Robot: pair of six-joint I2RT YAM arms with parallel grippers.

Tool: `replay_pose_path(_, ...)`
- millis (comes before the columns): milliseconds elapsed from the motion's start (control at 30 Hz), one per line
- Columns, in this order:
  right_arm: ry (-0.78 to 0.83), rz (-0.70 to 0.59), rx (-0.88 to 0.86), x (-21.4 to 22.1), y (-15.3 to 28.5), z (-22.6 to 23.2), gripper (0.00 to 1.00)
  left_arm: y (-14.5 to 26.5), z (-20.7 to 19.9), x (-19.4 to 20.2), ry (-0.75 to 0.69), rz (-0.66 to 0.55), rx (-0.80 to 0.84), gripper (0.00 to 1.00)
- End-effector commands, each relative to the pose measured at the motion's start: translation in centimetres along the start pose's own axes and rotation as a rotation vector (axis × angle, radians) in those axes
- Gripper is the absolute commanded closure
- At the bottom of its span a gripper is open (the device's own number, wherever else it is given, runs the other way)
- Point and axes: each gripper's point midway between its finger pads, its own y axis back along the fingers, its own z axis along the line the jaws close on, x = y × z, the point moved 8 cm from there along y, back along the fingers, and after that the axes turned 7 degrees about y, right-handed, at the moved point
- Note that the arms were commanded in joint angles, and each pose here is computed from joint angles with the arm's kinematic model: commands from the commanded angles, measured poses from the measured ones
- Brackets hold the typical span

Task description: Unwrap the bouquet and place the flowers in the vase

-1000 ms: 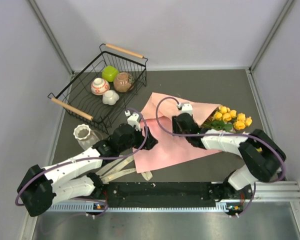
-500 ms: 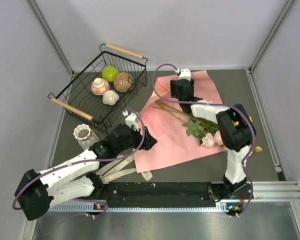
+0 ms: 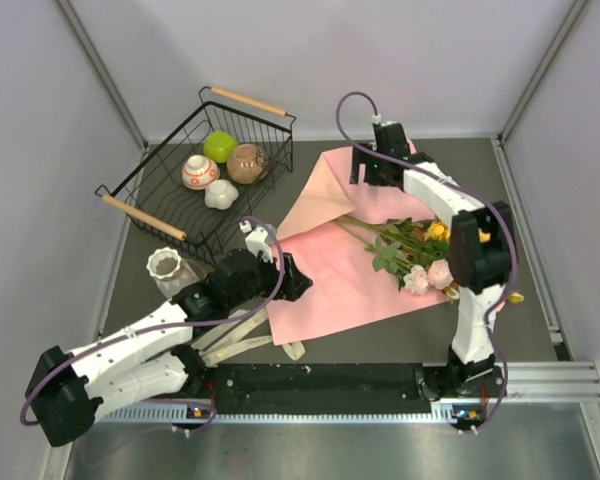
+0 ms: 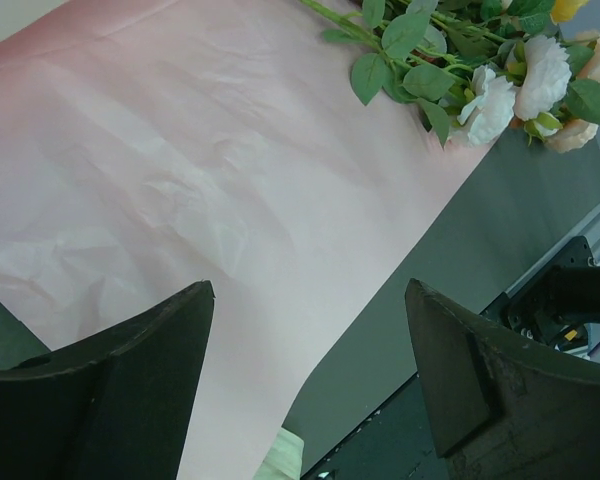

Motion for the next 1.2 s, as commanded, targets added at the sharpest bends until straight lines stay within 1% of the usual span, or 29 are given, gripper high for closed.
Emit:
replay_pose_path(0,-0.149,-0.026,-0.146,1.6,7.5,1.8,0.16,0.2,-0.9,-1.1,-0.004,-0.04,0.035,0.17)
replay_pose_path(33,-0.139,0.009,-0.137,3.5,7.3,1.5,0.19,0.3,-1.1,-1.2,0.002,-0.047,0.041,0.18)
replay_pose_path(67,-0.125,0.005,-0.111,3.9,7.7,1.0,0.24,0.3,-1.1,-1.3,0.003,-0.049,0.043,0.18)
replay_pose_path(100,-0.087,0.021,-0.099,4.8,7.6,0.8,0.26,0.4,-1.2,-1.4,0.005,-0.052,0.046,0.18)
replay_pose_path(133,-0.065,0.048,-0.051,6.3,7.2,0.1,0.29,0.5,-1.5,-1.2,0.008,-0.032,0.075,0.18)
replay_pose_path(167,-0.042,0.049,-0.012,6.7,7.1,-0.5,0.38,0.7,-1.7,-1.1,0.008,-0.02,0.09,0.18)
replay_pose_path(233,0.017,0.065,-0.012,8.1,6.7,-0.7,0.46,0.7,-1.7,-0.9,0.019,-0.01,0.1,0.18)
replay_pose_path(267,0.029,0.052,-0.042,8.0,6.5,-0.4,0.52,0.8,-1.7,-0.8,0.024,-0.003,0.105,0.18)
replay_pose_path(300,0.045,0.061,-0.064,8.4,5.9,-0.1,0.53,0.8,-1.7,-0.7,0.028,-0.001,0.103,0.18)
replay_pose_path(400,0.046,0.061,-0.141,8.5,4.9,1.9,0.53,0.8,-1.5,-0.5,0.036,-0.002,0.104,0.18)
replay_pose_path(600,0.036,-0.012,-0.262,5.5,3.6,7.6,0.52,1.2,-1.3,-0.3,0.039,0.003,0.099,0.18)
replay_pose_path(633,0.024,-0.047,-0.298,4.2,3.1,8.7,0.51,1.2,-1.3,-0.2,0.041,0.001,0.097,0.18)
replay_pose_path(667,0.015,-0.05,-0.368,3.9,2.8,10.0,0.5,1.3,-1.2,-0.2,0.041,0.0,0.096,0.18)
replay_pose_path(700,-0.033,-0.055,-0.407,3.4,2.6,10.8,0.5,1.3,-1.2,-0.2,0.04,0.002,0.094,0.18)
replay_pose_path(733,-0.06,-0.121,-0.465,1.3,2.8,11.9,0.49,1.4,-1.1,-0.1,0.037,0.002,0.092,0.18)
replay_pose_path(767,-0.081,-0.11,-0.529,1.6,1.9,12.8,0.48,1.4,-1.1,-0.1,0.037,0.003,0.089,0.18)
replay_pose_path(800,-0.145,-0.13,-0.575,0.8,1.8,13.6,0.47,1.4,-1.1,-0.1,0.036,0.005,0.088,0.18)
replay_pose_path(833,-0.166,-0.195,-0.622,-0.9,1.7,14.4,0.46,1.5,-1.0,0.0,0.035,0.008,0.081,0.18)
replay_pose_path(900,-0.215,-0.147,-0.665,-0.5,-0.7,15.5,0.43,1.6,-0.9,-0.1,0.037,0.002,0.079,0.18)
replay_pose_path(933,-0.221,-0.193,-0.708,-3.0,-0.3,16.4,0.42,1.7,-0.8,-0.1,0.036,-0.001,0.075,0.18)
replay_pose_path(967,-0.226,-0.155,-0.731,-3.0,-0.7,16.8,0.41,1.8,-0.8,0.0,0.03,-0.004,0.077,0.18)
replay_pose_path(1000,-0.256,-0.103,-0.733,-1.9,-2.8,17.4,0.4,1.9,-0.8,-0.1,0.03,-0.007,0.076,0.18)
replay_pose_path(1033,-0.264,-0.128,-0.759,-3.4,-2.4,17.8,0.39,2.0,-0.8,-0.1,0.028,-0.009,0.076,0.18)
replay_pose_path(1067,-0.28,-0.083,-0.77,-2.6,-3.4,18.0,0.38,2.0,-0.7,-0.1,0.027,-0.006,0.069,0.18)
replay_pose_path(1100,-0.282,-0.074,-0.778,-3.3,-3.0,18.1,0.37,2.2,-0.8,-0.2,0.027,-0.011,0.07,0.18)
replay_pose_path(1167,-0.292,-0.027,-0.758,-3.0,-2.6,17.7,0.36,2.4,-0.7,-0.2,0.027,-0.013,0.07,0.18)
